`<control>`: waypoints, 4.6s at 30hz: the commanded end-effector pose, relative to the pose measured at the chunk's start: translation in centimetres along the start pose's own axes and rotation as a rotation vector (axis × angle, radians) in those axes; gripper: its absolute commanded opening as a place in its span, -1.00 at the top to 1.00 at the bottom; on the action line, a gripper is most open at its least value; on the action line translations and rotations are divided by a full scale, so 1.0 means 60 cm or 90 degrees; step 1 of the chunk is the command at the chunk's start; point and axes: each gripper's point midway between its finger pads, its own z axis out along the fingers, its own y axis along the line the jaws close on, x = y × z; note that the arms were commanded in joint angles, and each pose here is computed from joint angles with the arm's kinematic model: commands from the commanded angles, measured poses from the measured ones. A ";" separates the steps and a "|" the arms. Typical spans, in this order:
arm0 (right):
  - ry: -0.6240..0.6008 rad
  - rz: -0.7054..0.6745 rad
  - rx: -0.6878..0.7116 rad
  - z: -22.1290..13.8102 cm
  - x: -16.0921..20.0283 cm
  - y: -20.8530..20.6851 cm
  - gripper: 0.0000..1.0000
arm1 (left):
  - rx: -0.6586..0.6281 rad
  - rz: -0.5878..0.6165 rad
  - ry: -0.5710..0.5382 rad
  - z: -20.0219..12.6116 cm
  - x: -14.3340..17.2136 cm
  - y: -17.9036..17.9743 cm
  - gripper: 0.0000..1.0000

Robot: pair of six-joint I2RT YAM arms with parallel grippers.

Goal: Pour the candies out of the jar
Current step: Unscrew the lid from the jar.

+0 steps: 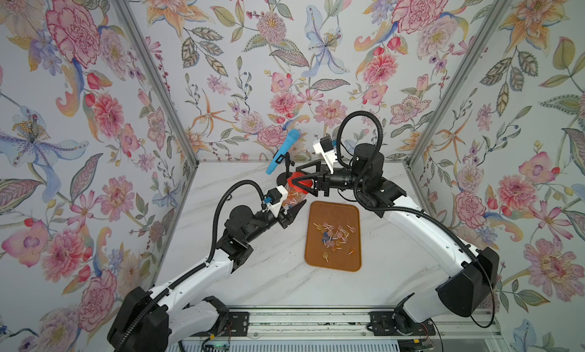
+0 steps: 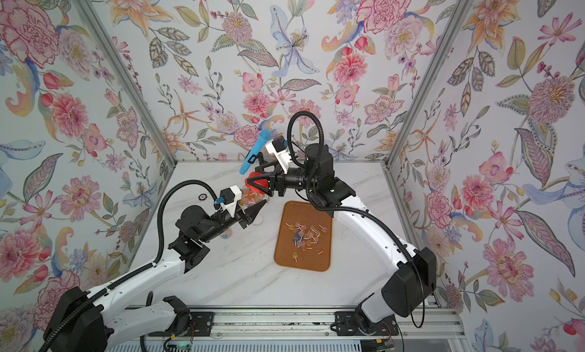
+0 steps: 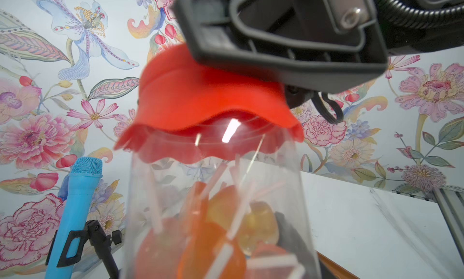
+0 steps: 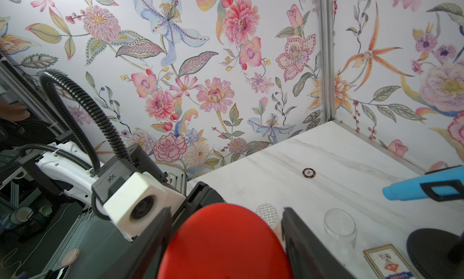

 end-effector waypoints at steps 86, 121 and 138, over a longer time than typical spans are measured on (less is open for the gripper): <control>-0.032 0.163 0.246 -0.019 -0.005 -0.076 -0.89 | -0.130 0.066 0.044 0.003 0.034 0.048 1.00; 0.027 0.041 -0.105 0.018 0.011 0.050 0.10 | 0.047 0.043 -0.011 0.000 -0.028 -0.034 1.00; 0.026 -0.038 -0.206 -0.018 -0.019 0.089 0.16 | 0.110 -0.009 -0.018 -0.002 -0.033 -0.050 1.00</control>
